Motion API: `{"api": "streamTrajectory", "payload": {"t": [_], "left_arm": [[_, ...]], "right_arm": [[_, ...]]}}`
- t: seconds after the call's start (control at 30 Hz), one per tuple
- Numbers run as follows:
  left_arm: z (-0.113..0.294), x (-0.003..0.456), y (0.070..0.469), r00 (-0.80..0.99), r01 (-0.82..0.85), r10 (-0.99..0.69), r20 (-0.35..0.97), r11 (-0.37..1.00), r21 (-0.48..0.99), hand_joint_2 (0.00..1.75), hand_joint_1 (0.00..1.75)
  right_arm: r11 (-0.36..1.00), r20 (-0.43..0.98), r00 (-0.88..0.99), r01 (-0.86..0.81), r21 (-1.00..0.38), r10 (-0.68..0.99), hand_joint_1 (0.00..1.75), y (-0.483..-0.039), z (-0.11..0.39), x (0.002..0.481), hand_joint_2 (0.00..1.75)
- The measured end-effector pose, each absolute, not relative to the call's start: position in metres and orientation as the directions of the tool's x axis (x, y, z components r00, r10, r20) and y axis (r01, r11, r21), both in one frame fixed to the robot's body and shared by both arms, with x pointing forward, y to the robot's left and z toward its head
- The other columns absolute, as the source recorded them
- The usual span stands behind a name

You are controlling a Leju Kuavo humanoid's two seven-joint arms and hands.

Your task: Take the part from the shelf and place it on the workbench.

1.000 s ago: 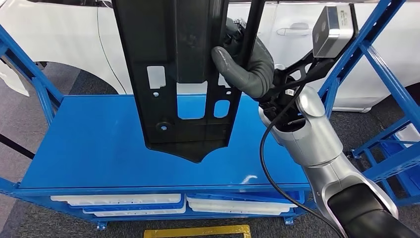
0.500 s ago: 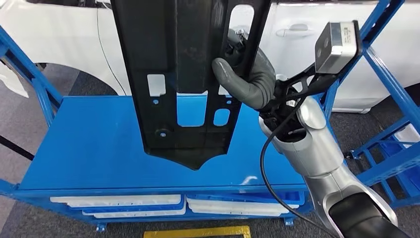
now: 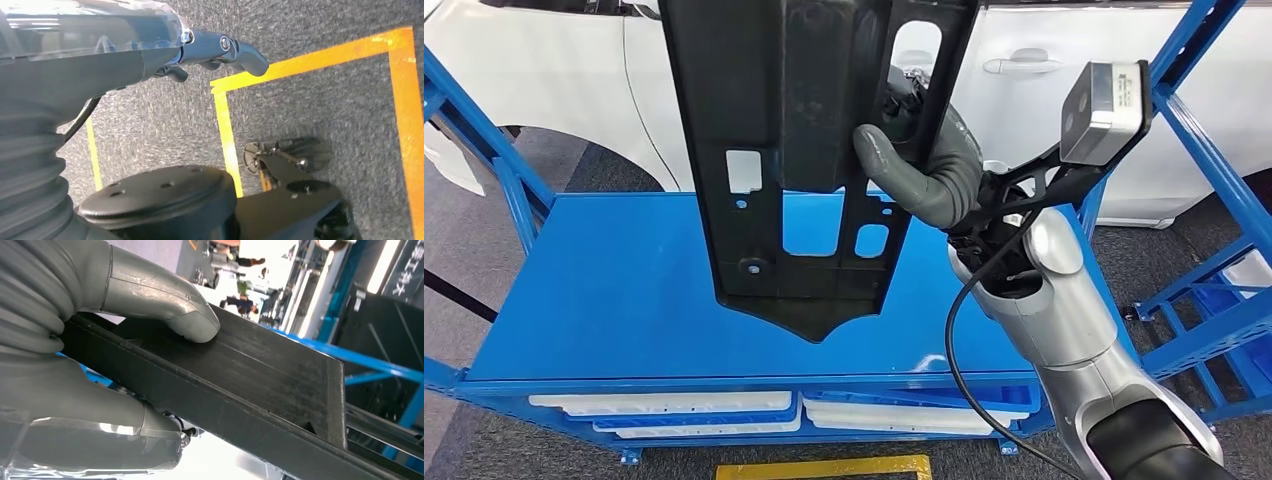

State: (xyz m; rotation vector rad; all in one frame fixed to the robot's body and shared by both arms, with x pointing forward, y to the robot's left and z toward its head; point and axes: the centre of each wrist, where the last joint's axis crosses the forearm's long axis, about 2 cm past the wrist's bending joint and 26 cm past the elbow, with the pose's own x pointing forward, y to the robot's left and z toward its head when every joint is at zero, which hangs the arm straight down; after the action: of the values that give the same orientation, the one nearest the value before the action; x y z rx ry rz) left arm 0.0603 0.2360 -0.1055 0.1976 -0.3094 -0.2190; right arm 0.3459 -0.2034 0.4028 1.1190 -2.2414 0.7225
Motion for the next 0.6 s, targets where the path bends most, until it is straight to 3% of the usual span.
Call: {"api": "streamTrajectory", "payload": {"t": [0.6], "left_arm": [[-0.105, 0.064, 0.236, 0.928, 0.195, -0.246, 0.28, 0.961, 0.198, 1.75, 0.0]], "right_arm": [[0.542, 0.651, -0.524, -0.816, -0.199, -0.55, 1.75, -0.215, 0.392, 0.347, 1.75]]}}
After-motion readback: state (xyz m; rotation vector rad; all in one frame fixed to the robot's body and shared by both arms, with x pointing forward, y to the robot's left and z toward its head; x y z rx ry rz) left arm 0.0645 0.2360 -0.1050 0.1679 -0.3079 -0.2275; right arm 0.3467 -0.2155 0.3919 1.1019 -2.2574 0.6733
